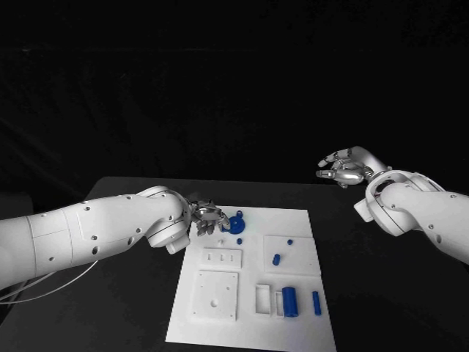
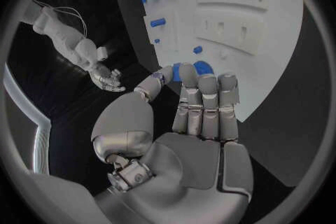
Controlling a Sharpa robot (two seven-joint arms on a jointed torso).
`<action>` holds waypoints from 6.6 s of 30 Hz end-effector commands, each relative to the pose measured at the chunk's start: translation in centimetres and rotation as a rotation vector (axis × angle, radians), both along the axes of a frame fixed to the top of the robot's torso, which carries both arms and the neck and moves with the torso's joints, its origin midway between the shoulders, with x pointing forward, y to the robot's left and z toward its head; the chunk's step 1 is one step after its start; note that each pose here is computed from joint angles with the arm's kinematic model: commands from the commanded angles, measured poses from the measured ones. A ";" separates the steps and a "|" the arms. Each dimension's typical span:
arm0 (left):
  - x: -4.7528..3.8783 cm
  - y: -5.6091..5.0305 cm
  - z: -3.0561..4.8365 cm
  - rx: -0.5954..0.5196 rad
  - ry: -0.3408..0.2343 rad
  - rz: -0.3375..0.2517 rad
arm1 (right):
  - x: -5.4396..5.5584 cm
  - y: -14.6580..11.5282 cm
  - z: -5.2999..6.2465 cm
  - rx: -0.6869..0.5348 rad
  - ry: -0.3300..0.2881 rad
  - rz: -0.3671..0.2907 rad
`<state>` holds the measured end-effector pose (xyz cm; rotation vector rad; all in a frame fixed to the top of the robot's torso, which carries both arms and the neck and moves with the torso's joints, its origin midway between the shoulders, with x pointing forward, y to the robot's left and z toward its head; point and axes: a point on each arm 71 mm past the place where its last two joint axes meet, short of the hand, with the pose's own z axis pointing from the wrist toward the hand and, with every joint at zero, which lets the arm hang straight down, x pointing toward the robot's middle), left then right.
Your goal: Assemble the parts on the task board
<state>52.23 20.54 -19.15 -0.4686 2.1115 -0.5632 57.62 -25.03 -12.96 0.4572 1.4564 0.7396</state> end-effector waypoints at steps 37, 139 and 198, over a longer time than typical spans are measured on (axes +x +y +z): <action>-0.69 -1.5 -2.10 0.230 0.016 -0.131 | 0.9 2.1 0.5 0.394 0.021 0.149; -2.90 -1.4 -5.97 0.225 -0.143 -0.099 | 0.8 2.0 0.2 0.389 0.065 0.177; -3.09 -1.5 -6.77 0.253 -0.088 -0.135 | 0.9 2.1 0.1 0.389 0.076 0.183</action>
